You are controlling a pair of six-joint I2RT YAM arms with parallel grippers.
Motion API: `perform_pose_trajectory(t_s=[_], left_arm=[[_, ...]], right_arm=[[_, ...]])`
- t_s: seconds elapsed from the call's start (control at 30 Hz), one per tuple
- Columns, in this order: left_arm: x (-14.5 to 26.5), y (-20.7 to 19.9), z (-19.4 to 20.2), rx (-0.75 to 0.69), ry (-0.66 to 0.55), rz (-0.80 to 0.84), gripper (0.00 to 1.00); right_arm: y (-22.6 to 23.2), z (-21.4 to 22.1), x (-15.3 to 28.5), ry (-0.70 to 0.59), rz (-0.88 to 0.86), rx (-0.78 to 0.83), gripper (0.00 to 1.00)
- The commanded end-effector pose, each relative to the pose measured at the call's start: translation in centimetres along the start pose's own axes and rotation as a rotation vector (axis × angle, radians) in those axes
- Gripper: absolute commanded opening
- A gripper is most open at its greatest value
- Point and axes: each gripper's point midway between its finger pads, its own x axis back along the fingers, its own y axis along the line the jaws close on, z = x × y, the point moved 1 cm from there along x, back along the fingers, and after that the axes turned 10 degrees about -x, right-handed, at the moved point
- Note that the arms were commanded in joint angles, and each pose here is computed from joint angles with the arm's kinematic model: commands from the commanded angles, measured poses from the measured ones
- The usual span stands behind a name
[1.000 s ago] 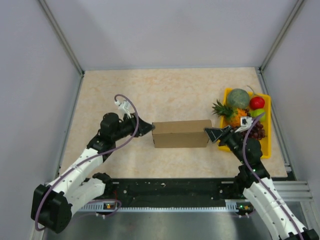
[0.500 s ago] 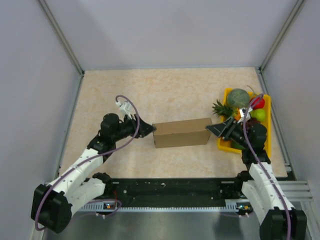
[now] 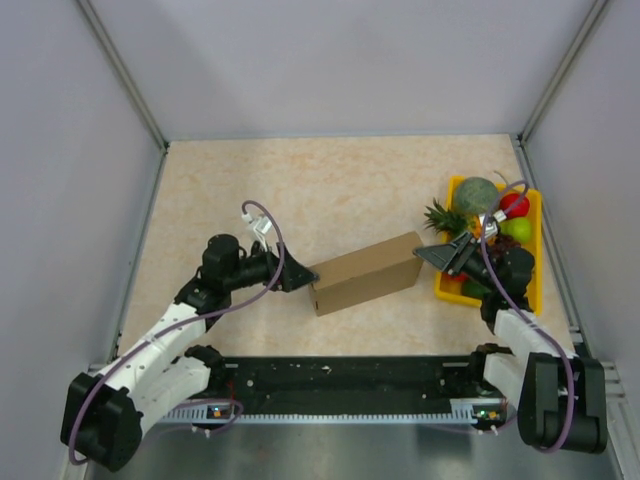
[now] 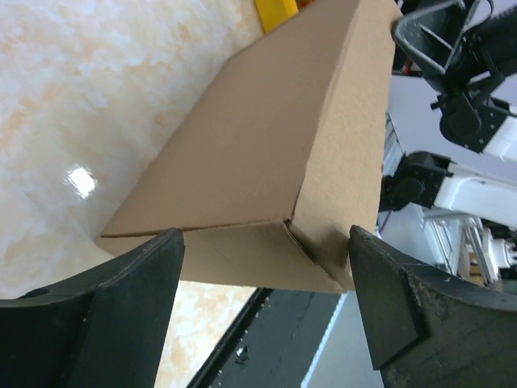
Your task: Fold the paper box
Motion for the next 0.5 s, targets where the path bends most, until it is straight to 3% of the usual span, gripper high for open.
perform_pose_trajectory(t_s=[0.0,0.13,0.27,0.47], left_arm=[[0.4,-2.4,0.0,0.017,-0.004,0.13,0.87],[1.0,-3.9,0.3,0.062,-0.009,0.204,0.89],[1.3,-2.6,1.2,0.075,-0.014,0.125,0.89],[0.0,-0.6,2.9,0.116,0.024,0.093,0.8]], right_arm=[[-3.2,2.1,0.7,0.059,0.126,-0.106,0.45],[-3.2,1.8,0.7,0.056,0.139,-0.086,0.45],[-3.2,1.8,0.8,0.056,0.146,-0.079,0.45],[-3.2,1.8,1.0,0.052,0.166,-0.057,0.44]])
